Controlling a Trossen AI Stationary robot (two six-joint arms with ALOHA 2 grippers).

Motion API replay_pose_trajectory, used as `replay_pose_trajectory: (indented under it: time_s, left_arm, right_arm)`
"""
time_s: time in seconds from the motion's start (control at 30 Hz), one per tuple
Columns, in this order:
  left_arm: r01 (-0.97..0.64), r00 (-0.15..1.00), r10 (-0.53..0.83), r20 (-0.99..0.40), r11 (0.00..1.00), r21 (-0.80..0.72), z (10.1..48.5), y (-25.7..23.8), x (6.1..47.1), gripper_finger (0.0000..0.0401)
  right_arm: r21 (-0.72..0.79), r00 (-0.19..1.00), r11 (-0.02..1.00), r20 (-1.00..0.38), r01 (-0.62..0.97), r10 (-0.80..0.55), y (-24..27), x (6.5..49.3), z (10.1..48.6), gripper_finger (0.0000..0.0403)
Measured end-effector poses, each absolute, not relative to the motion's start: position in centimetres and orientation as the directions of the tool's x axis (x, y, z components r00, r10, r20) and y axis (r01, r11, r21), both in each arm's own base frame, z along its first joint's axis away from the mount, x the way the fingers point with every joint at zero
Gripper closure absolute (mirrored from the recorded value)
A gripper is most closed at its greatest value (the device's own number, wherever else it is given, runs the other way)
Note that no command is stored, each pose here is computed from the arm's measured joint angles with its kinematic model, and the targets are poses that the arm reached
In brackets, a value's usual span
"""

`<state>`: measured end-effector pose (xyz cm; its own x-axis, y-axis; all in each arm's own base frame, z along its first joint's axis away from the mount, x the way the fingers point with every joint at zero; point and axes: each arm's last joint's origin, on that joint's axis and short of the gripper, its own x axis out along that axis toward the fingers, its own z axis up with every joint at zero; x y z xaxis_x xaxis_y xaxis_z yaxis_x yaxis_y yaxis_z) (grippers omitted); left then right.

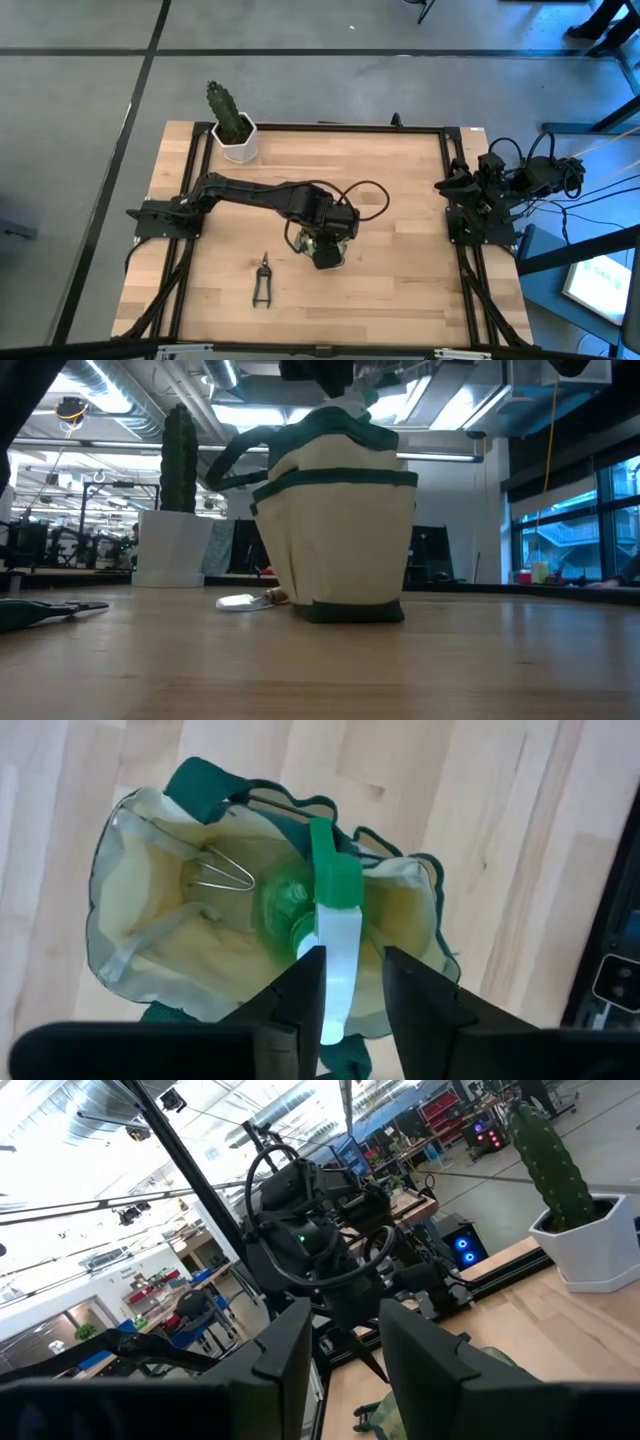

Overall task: Pick & Place Garden tools in Gardening bag
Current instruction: Put the green shear scissors into the light brown gardening bag

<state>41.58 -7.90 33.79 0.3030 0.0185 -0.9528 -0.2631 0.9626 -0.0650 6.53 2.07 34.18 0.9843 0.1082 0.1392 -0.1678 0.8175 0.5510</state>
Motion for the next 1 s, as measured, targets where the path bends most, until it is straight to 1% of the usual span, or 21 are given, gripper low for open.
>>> replay_pose_trajectory:
  time_s: [0.13,0.27,0.37,0.43,0.5,0.57,0.63,0.7,0.77,0.83,0.9,1.0]
  left_arm:
    - [-0.260,0.306,0.032,-0.951,0.964,-0.051,33.8,-8.2,41.5,0.0285]
    - [-0.290,0.321,0.081,-0.943,0.957,-0.016,34.1,-8.2,41.3,0.0259]
    - [-0.322,0.381,0.119,-0.917,0.947,-0.011,35.6,-8.0,40.7,0.0245]
    - [-0.369,0.450,0.171,-0.876,0.929,-0.008,37.2,-7.6,40.1,0.0241]
    - [-0.436,0.528,0.250,-0.812,0.900,-0.006,39.2,-7.1,39.2,0.0240]
    - [-0.527,0.579,0.344,-0.740,0.849,-0.017,41.4,-6.3,37.8,0.0244]
    - [-0.613,0.592,0.426,-0.684,0.789,-0.039,43.2,-5.5,36.1,0.0250]
    - [-0.670,0.604,0.464,-0.648,0.736,-0.097,44.7,-5.0,34.6,0.0256]
    - [-0.684,0.624,0.456,-0.635,0.712,-0.162,45.8,-4.6,33.4,0.0263]
    - [-0.664,0.637,0.400,-0.658,0.719,-0.205,46.4,-4.3,32.5,0.0269]
    - [-0.623,0.636,0.303,-0.710,0.744,-0.241,46.3,-4.3,32.1,0.0273]
    - [-0.553,0.583,0.146,-0.799,0.792,-0.259,45.6,-5.0,31.6,0.0279]
  right_arm:
    - [0.551,0.984,0.817,0.139,-0.168,0.108,2.1,6.5,34.2,0.0279]
    - [0.551,0.984,0.817,0.139,-0.168,0.108,2.1,6.5,34.2,0.0279]
    - [0.551,0.984,0.818,0.138,-0.167,0.108,2.1,6.5,34.2,0.0279]
    - [0.550,0.985,0.819,0.135,-0.166,0.109,2.1,6.5,34.1,0.0279]
    - [0.548,0.986,0.821,0.126,-0.161,0.109,2.1,6.5,34.0,0.0279]
    - [0.548,0.986,0.821,0.125,-0.159,0.108,2.1,6.5,34.0,0.0279]
    - [0.550,0.987,0.822,0.125,-0.151,0.098,2.0,6.5,34.0,0.0279]
    - [0.569,0.989,0.810,0.124,-0.139,0.083,2.0,6.5,34.0,0.0279]
    - [0.575,0.990,0.808,0.127,-0.129,0.067,1.9,6.5,34.1,0.0279]
    - [0.576,0.991,0.810,0.126,-0.112,0.048,1.9,6.6,34.1,0.0279]
    - [0.576,0.992,0.811,0.123,-0.105,0.041,1.9,6.6,34.0,0.0279]
    - [0.576,0.992,0.813,0.121,-0.090,0.024,1.8,6.6,34.0,0.0279]
